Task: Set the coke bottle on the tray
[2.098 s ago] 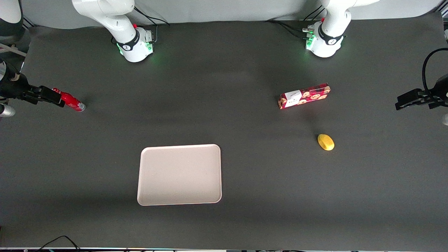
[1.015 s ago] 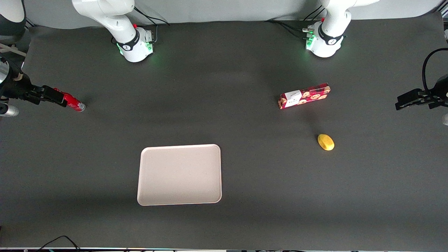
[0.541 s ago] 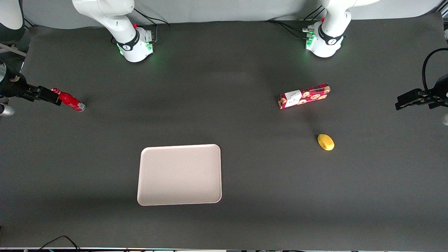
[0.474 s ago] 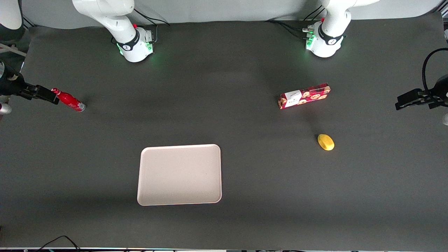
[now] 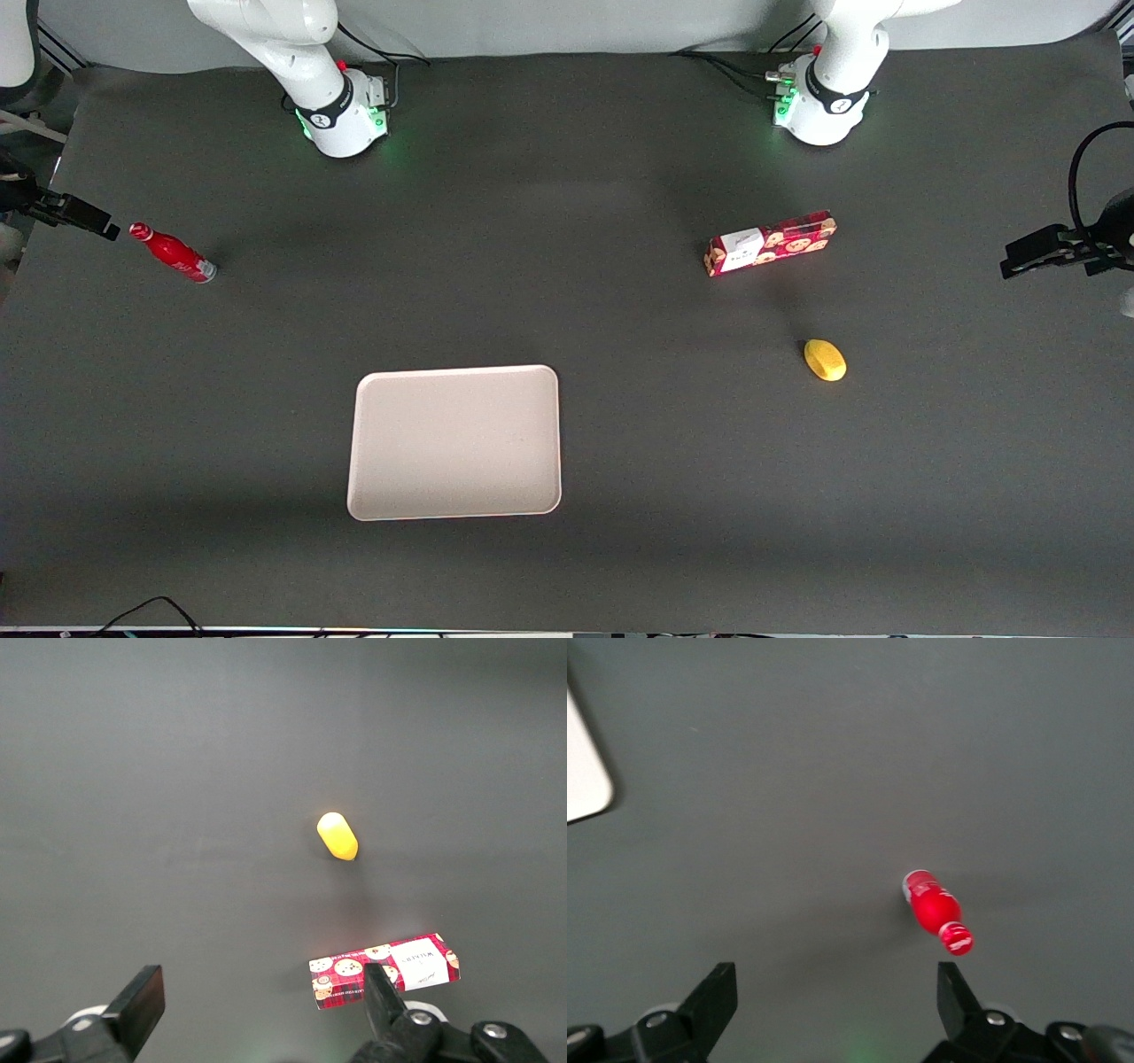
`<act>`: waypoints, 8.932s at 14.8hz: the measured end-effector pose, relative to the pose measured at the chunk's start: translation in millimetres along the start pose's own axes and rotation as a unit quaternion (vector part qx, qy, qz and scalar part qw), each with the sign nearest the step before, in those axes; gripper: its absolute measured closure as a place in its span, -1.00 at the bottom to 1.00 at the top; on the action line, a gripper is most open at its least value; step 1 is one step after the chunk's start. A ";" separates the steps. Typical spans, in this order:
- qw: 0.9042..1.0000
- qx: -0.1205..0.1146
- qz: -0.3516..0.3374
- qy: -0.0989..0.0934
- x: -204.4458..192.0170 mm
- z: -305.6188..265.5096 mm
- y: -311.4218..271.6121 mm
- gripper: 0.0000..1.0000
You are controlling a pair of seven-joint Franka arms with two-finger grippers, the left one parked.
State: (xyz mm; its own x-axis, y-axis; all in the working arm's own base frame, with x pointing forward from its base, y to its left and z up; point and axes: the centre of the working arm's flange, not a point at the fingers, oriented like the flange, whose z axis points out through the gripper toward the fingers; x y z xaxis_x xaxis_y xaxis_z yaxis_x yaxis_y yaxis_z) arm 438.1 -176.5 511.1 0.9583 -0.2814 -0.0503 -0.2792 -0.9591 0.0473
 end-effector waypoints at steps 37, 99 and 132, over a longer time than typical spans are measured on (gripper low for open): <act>0.998 0.044 0.052 0.010 -81.7 212.3 135.3 0.31; 0.996 0.050 0.064 0.032 -77.0 191.2 146.7 -1.00; 0.995 0.066 0.066 0.033 -65.7 215.6 131.7 0.22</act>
State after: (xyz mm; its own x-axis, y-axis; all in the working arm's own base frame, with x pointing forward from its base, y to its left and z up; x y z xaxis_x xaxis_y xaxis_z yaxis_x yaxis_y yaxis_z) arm 325.1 -291.0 305.5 0.9136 -0.4064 0.0138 -0.4040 -0.9110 -0.0829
